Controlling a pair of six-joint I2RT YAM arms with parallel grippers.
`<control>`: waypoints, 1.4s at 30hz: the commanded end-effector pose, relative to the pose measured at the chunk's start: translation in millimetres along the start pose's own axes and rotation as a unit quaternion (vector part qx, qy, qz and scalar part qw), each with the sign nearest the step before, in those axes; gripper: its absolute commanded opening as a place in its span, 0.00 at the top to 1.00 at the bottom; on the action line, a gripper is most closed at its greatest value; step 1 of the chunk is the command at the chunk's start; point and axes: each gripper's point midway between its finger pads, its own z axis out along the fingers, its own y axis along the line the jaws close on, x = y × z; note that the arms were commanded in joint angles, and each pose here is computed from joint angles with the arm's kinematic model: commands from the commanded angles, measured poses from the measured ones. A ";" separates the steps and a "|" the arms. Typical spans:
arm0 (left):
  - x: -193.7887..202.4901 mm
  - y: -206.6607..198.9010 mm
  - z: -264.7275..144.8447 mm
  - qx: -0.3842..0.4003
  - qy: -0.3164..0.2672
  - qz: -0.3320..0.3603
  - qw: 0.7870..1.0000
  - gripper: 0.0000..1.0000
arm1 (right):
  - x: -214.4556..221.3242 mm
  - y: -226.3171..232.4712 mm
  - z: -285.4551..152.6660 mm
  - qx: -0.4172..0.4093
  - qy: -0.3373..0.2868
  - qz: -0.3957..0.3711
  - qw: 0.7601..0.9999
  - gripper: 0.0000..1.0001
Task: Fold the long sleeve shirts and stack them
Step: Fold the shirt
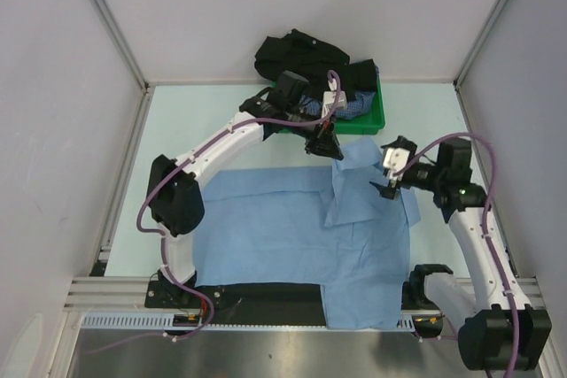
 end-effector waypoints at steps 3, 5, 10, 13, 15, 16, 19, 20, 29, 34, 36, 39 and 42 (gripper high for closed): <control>-20.3 -34.5 -11.0 0.050 -0.029 0.007 0.998 0.89 | -21.1 -32.9 17.4 0.081 -0.003 -0.169 0.982 0.00; -17.7 -36.1 -9.7 0.053 -0.027 0.004 0.998 0.89 | -28.3 -33.9 20.7 0.082 -0.009 -0.176 0.981 0.06; -10.6 -40.6 -8.5 0.055 -0.021 -0.002 0.998 0.87 | -49.0 -51.4 16.4 0.113 -0.017 -0.186 0.976 0.66; -10.2 -34.2 -15.9 0.008 -0.020 0.013 1.000 0.68 | -69.1 -63.2 3.5 0.122 -0.017 -0.167 0.978 1.00; -34.7 -31.1 -39.1 -0.068 -0.052 0.056 0.995 0.56 | -70.3 -53.4 -2.3 0.091 -0.001 -0.109 0.990 1.00; -9.4 -6.7 -46.4 -0.150 -0.041 0.029 0.987 0.49 | -87.6 -62.4 -10.3 0.094 -0.006 -0.094 0.991 1.00; 19.7 2.3 -80.3 -0.275 -0.064 0.012 0.959 0.13 | -87.6 -42.4 -15.8 0.056 0.017 0.017 0.998 1.00; 35.4 2.9 -84.4 -0.296 -0.049 0.000 0.954 0.08 | -91.7 -43.1 -20.2 0.065 0.024 0.058 0.996 1.00; 102.3 -58.3 -60.7 -0.391 -0.044 0.164 0.905 0.00 | -78.2 -32.8 -23.3 0.122 0.069 0.283 0.949 1.00; 98.2 -65.2 -27.1 -0.396 -0.035 0.204 0.895 0.01 | -83.5 -55.2 -35.1 0.200 0.057 0.346 0.915 1.00; 97.9 -64.2 -13.1 -0.411 -0.022 0.205 0.888 0.00 | -86.0 -60.5 -43.0 0.226 0.055 0.361 0.903 1.00; 93.6 -68.1 6.5 -0.417 -0.017 0.204 0.885 0.01 | -93.7 -66.1 -55.7 0.264 0.035 0.390 0.881 1.00; 82.8 -68.9 18.0 -0.430 -0.030 0.184 0.883 0.01 | -95.1 -63.8 -61.4 0.278 0.031 0.414 0.866 1.00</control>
